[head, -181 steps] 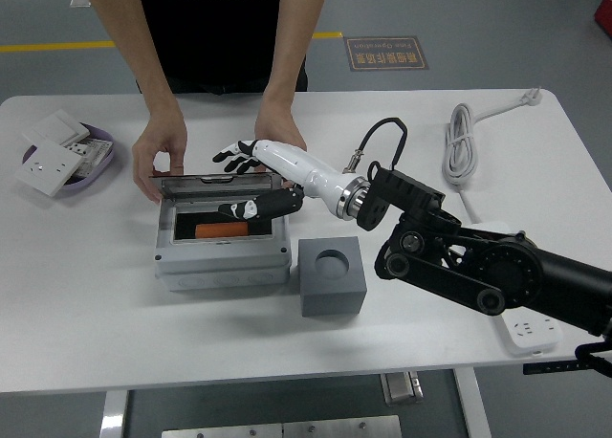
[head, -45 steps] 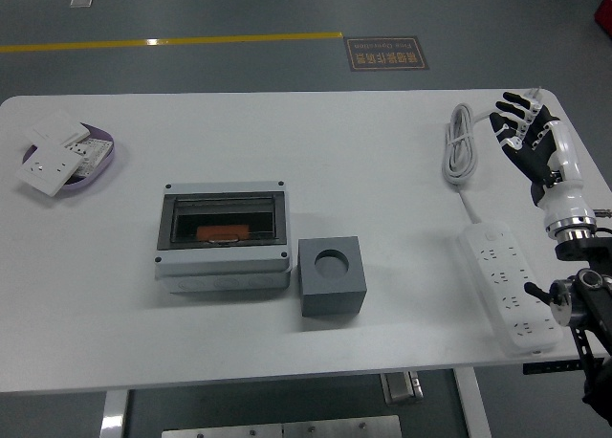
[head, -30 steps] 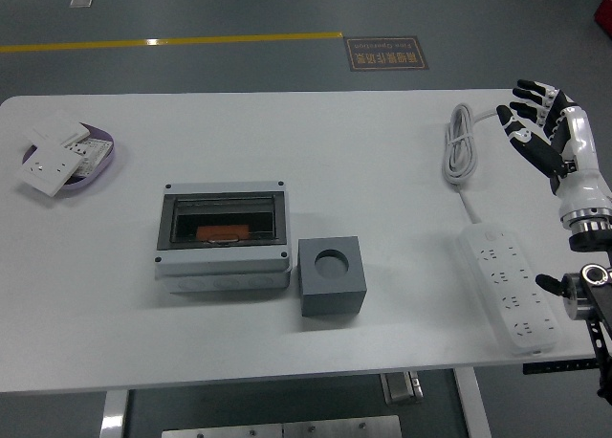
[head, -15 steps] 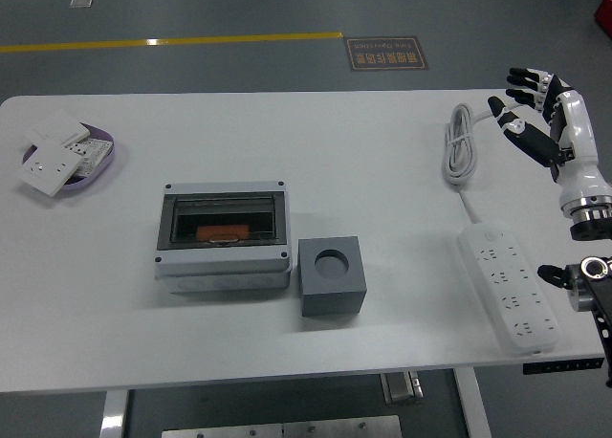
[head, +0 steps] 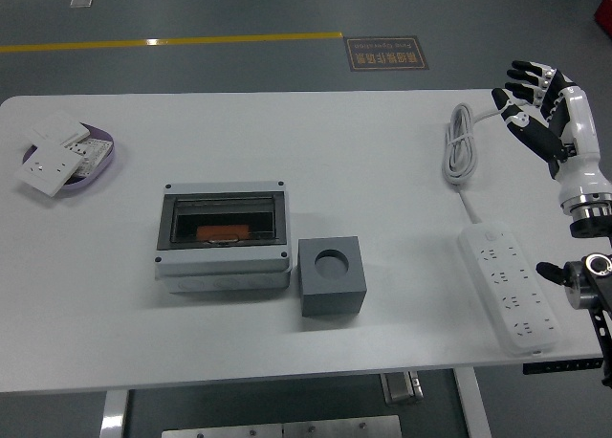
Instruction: Pick up the cylinder from the cube,place it in the box,flap close box
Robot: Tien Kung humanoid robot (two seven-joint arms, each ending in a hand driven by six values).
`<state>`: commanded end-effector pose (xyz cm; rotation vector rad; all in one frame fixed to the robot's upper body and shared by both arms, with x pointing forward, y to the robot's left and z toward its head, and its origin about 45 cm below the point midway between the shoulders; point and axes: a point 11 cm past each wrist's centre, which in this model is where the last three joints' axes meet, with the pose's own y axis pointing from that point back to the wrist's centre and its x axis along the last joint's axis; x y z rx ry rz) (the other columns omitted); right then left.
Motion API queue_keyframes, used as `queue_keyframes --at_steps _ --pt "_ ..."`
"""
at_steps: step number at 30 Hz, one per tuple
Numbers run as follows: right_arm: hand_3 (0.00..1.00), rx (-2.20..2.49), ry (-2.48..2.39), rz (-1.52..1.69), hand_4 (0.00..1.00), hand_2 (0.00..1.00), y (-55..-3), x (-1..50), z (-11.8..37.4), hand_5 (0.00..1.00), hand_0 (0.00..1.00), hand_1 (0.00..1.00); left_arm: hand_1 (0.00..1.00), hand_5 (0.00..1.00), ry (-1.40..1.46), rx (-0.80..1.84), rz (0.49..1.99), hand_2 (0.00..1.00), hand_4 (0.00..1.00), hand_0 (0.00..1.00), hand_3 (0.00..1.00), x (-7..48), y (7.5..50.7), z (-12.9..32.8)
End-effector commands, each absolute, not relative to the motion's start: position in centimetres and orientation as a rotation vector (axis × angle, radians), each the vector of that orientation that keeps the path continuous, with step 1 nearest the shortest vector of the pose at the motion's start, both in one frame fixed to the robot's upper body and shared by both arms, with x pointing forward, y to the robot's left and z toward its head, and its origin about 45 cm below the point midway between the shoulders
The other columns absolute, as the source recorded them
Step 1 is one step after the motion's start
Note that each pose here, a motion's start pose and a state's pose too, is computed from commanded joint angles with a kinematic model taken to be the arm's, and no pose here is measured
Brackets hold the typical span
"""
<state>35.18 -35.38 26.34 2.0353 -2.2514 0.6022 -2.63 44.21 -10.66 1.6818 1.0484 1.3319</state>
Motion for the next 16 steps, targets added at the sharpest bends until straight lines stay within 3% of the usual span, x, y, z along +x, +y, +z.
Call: queue_keyframes --at_steps 16 --pt "0.719 2.012 -2.262 0.601 0.831 0.720 -35.57 35.46 26.50 0.388 0.765 0.705 0.597 0.175 1.030 1.689 1.341 0.576 0.598 0.605 0.569 -2.19 44.80 -10.43"
